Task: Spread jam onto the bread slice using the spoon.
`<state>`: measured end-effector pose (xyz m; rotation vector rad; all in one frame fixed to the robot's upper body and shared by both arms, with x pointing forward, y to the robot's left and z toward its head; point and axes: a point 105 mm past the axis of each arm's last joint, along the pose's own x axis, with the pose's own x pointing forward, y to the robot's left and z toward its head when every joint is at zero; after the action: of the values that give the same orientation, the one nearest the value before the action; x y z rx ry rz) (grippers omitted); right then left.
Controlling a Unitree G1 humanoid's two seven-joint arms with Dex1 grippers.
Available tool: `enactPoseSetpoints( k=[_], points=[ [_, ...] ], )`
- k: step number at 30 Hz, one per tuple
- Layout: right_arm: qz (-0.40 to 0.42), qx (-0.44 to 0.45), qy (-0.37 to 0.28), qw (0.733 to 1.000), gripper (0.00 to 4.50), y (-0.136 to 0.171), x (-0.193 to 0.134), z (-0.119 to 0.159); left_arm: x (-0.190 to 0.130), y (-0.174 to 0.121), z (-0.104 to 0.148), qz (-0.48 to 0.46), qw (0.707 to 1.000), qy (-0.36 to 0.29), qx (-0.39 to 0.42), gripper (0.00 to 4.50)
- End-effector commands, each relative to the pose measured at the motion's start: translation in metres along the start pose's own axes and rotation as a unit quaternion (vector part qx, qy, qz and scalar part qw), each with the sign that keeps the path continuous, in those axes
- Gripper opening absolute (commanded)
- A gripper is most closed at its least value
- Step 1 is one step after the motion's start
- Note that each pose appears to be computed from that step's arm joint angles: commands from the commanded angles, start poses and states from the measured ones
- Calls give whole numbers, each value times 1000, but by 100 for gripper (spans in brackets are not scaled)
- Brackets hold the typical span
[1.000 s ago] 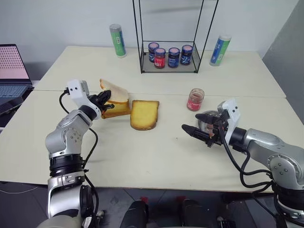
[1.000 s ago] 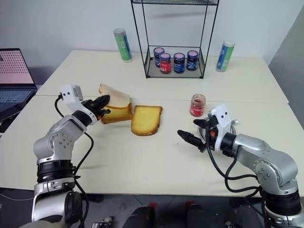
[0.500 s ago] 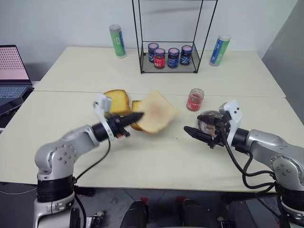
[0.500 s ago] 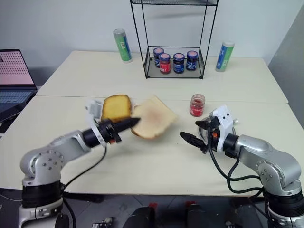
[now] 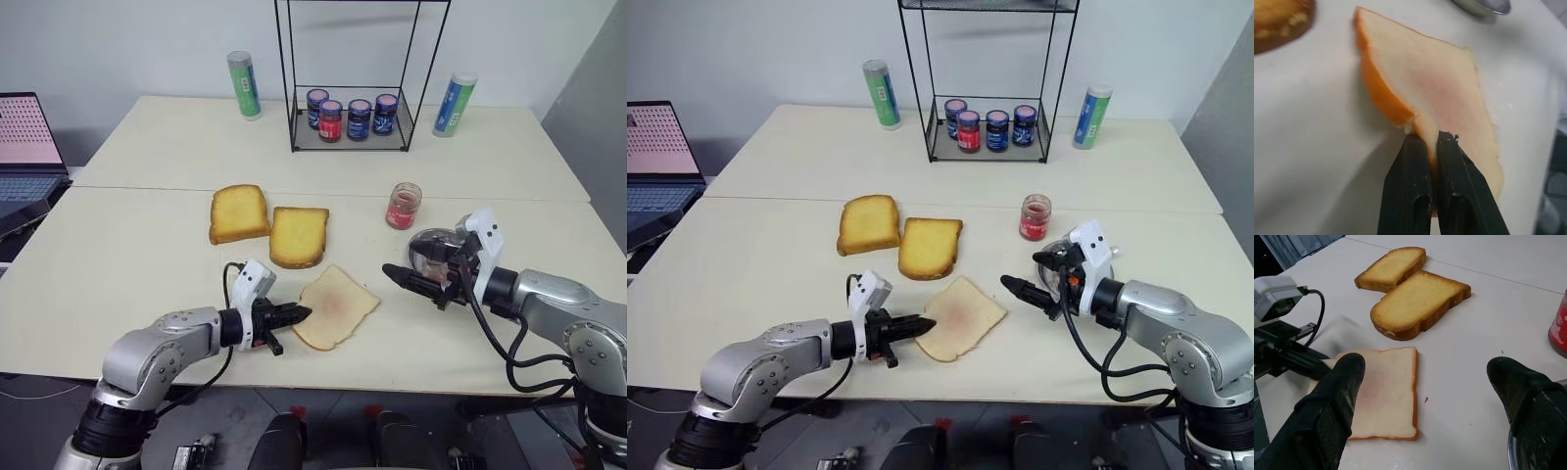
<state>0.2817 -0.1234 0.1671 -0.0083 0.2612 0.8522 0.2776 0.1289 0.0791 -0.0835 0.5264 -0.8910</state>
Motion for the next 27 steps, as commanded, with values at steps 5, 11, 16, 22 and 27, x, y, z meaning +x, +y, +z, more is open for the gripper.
enactPoseSetpoints(
  k=[5, 11, 16, 22, 27],
  points=[
    [6, -16, -14, 1000, 450, 3, -3, 9, -2, 15, 9, 18, 999, -4, 34, 1],
    [6, -17, -14, 1000, 450, 2, -3, 9, 0, 29, 14, 28, 998, 0, 54, 1],
    [1, -21, -17, 1000, 450, 1, -1, 11, 4, 38, 20, 29, 996, 6, 88, 1],
    [1, -20, -18, 1000, 450, 3, 0, 11, 7, 39, 26, 20, 996, -7, 86, 61],
    [-6, -16, -14, 1000, 450, 0, -5, 8, 4, 39, 30, 22, 996, -11, 87, 163]
  ],
)
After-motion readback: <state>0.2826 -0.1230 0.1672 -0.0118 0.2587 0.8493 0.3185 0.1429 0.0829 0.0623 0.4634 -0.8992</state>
